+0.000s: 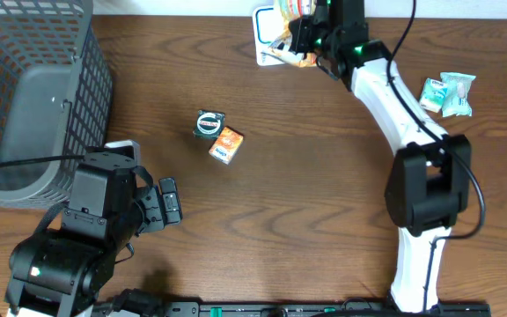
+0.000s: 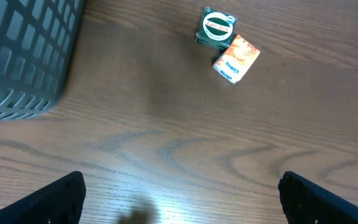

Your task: Scan the item barcode

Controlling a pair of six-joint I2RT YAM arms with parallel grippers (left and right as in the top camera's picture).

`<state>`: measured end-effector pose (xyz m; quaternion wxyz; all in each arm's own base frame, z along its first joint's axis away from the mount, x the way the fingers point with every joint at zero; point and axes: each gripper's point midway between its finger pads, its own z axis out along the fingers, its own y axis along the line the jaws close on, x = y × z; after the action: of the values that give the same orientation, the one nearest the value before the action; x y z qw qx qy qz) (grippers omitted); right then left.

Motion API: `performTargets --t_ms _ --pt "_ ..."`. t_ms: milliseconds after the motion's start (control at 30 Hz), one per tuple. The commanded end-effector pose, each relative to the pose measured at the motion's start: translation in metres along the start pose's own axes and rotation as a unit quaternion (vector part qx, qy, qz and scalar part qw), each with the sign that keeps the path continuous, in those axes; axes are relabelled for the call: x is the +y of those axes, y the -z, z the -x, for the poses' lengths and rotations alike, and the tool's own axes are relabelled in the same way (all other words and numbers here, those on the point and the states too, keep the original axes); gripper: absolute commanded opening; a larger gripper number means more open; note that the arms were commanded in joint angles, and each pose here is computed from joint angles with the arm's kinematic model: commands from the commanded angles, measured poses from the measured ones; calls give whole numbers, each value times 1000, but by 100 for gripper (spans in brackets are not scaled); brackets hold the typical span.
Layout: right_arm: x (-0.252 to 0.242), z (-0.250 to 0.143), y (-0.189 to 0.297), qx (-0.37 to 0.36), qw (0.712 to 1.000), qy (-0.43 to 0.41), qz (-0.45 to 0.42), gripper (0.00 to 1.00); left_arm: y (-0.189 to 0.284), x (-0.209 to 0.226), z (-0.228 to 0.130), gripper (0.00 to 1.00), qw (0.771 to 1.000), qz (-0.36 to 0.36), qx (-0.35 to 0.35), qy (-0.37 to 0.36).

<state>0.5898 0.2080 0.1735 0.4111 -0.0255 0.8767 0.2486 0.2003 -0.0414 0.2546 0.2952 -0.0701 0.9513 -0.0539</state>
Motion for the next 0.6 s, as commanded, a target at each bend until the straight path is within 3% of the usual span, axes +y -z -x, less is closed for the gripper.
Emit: performTargets --t_ms 0,200,333,467,567 --pt "-1 -38 -27 46 999 -25 10 1 0 1 0 98 1000 1 -2 0" --pt "-12 -56 -22 86 996 22 -9 1 0 1 0 97 1000 1 -2 0" --pt "-52 -33 15 70 989 22 -130 1 0 1 0 97 1000 1 -2 0" --pt "-111 0 78 43 961 23 -271 1 0 1 0 98 1000 1 -2 0" --pt "-149 9 116 68 940 75 -326 1 0 1 0 98 1000 1 -2 0"
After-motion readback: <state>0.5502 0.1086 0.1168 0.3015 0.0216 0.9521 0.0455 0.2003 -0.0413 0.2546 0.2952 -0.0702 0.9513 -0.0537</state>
